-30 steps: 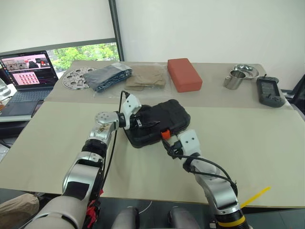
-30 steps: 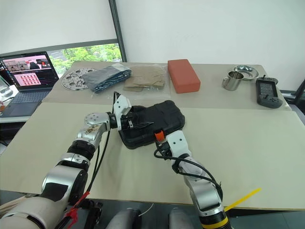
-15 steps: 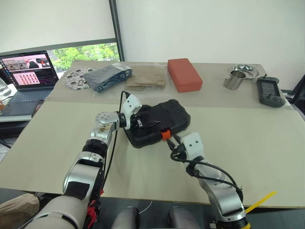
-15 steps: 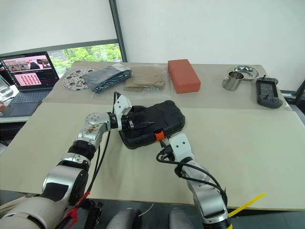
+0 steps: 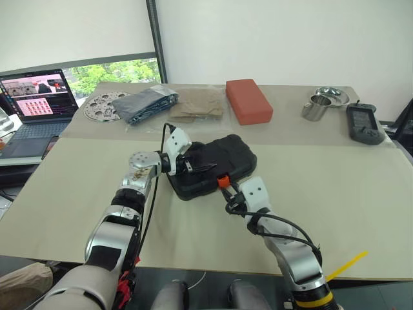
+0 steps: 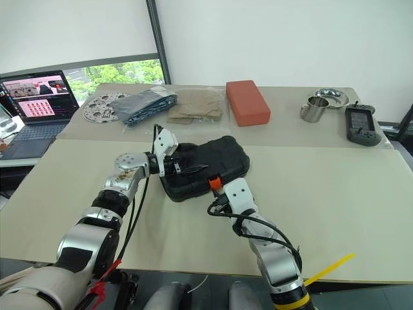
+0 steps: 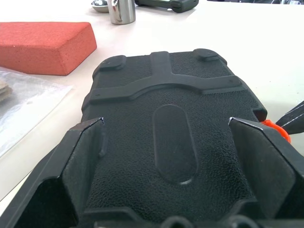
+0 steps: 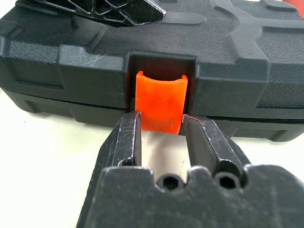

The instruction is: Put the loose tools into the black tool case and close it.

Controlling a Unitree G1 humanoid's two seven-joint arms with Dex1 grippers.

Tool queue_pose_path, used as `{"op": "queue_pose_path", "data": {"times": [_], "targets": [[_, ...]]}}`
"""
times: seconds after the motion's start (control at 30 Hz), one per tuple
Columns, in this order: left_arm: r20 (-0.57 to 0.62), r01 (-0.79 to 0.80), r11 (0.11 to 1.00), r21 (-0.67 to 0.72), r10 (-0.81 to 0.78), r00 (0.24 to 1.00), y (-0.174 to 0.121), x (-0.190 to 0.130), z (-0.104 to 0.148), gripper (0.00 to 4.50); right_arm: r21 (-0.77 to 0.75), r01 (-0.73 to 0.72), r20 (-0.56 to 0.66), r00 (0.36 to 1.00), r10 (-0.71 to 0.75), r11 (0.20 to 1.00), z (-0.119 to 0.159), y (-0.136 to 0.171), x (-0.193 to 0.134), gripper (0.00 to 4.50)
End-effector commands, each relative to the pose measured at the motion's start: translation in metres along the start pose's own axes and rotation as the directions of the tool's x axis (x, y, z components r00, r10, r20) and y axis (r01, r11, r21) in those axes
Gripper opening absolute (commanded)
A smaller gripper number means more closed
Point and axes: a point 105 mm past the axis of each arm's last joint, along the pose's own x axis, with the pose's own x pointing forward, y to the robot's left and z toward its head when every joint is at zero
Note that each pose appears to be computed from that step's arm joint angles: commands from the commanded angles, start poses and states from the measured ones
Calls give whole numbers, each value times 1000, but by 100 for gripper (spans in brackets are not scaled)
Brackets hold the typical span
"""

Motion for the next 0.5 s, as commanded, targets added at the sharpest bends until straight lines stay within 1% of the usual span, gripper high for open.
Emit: {"op": "queue_pose_path", "data": {"times": [0.03, 0.37, 0.5], "targets": [[-84, 14, 998, -55, -18, 996, -9, -3, -28, 450, -15, 3, 61, 998, -2, 1000, 16, 0, 7, 166], [-87, 11, 998, -55, -15, 996, -8, -4, -28, 450, -20, -1, 73, 997, 2, 1000, 18, 1, 17, 166], [-86, 7, 999, -53, -12, 996, -8, -4, -28, 450, -21, 1, 74, 997, 0, 1000, 17, 0, 17, 166]]}}
